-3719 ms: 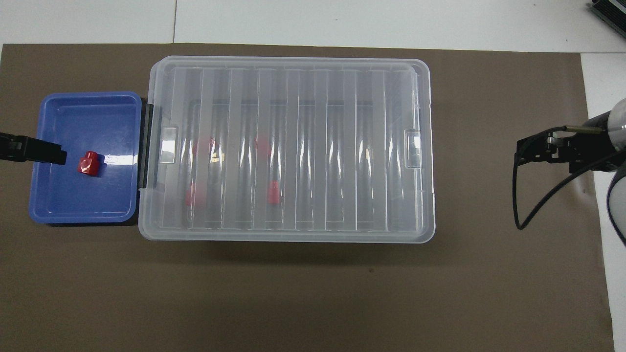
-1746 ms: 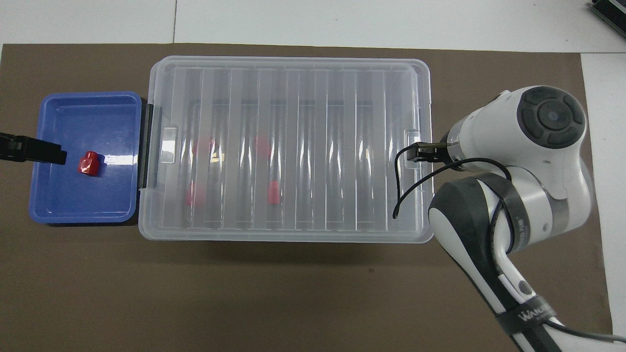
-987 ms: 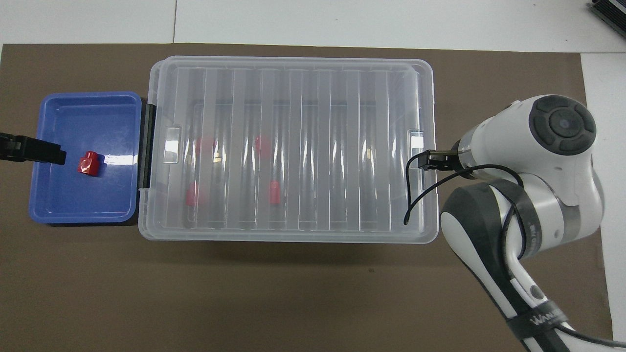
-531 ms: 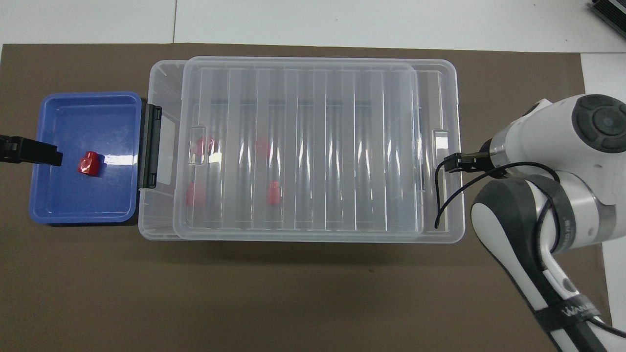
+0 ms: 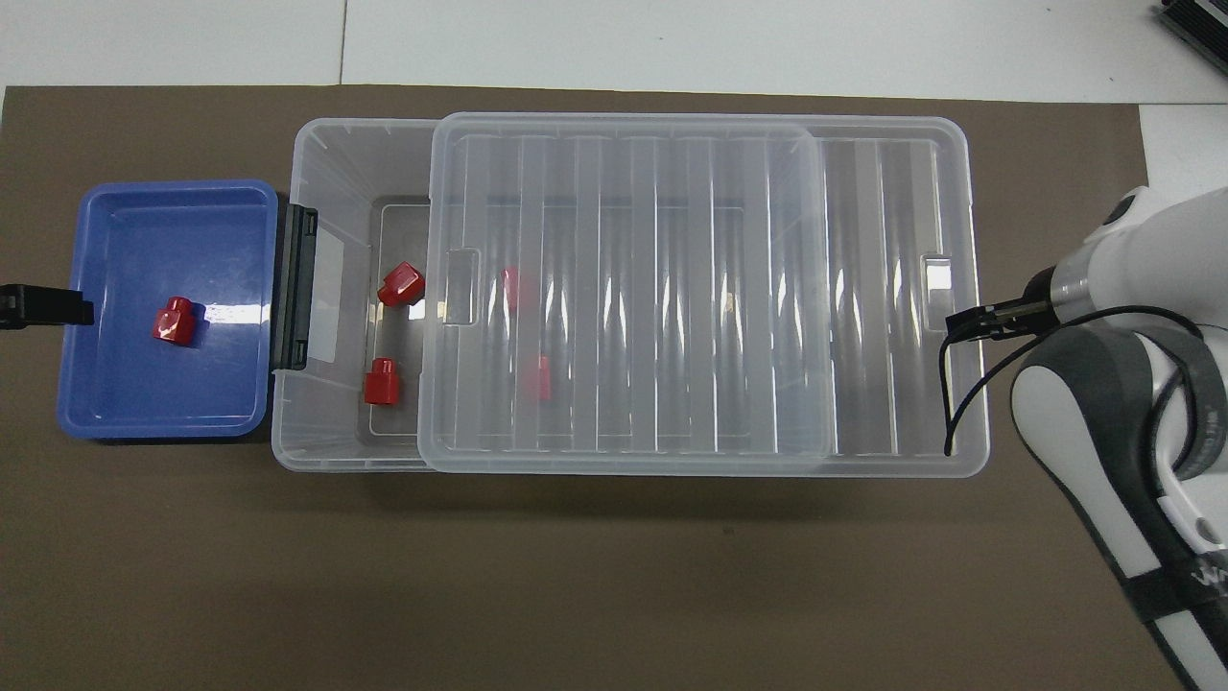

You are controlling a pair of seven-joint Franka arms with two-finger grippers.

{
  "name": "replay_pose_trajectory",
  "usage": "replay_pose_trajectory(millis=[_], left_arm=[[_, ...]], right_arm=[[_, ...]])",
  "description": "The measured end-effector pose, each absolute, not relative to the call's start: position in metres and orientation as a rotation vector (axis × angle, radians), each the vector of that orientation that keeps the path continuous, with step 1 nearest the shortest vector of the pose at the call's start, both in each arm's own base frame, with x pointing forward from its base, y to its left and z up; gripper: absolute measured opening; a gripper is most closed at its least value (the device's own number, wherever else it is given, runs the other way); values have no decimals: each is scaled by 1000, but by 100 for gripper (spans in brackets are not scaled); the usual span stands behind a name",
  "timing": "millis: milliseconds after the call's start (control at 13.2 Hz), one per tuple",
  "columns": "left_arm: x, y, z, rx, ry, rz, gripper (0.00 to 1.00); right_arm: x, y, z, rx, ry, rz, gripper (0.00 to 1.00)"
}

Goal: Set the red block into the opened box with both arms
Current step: 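Slide the lid away from the blue tray while the left gripper reaches the block, then grasp the red block in the blue tray with the left gripper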

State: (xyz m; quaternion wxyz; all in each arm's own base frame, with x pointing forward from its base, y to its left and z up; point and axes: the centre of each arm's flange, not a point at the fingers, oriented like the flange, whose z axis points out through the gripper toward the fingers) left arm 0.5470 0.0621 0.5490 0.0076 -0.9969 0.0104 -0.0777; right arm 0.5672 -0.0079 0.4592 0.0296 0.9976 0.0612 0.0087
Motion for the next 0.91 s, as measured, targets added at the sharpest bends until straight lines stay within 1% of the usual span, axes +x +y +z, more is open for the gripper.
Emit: replay_pose_trajectory(millis=[228, 379, 531, 683, 911], left_arm=[[563, 65, 495, -3113, 41, -286, 100], [576, 70, 444, -3112, 52, -305, 100], [579, 74, 402, -3107, 147, -292, 100], [583, 77, 377, -3106, 206, -274, 100], [587, 85, 350, -3105, 249, -259, 100]], right_arm=[[567, -26, 459, 3074, 211, 24, 89], [566, -37, 460, 3072, 239, 22, 89], [565, -51, 460, 3069, 262, 20, 89], [564, -62, 460, 3068, 271, 18, 89], [564, -64, 460, 3068, 273, 18, 89]])
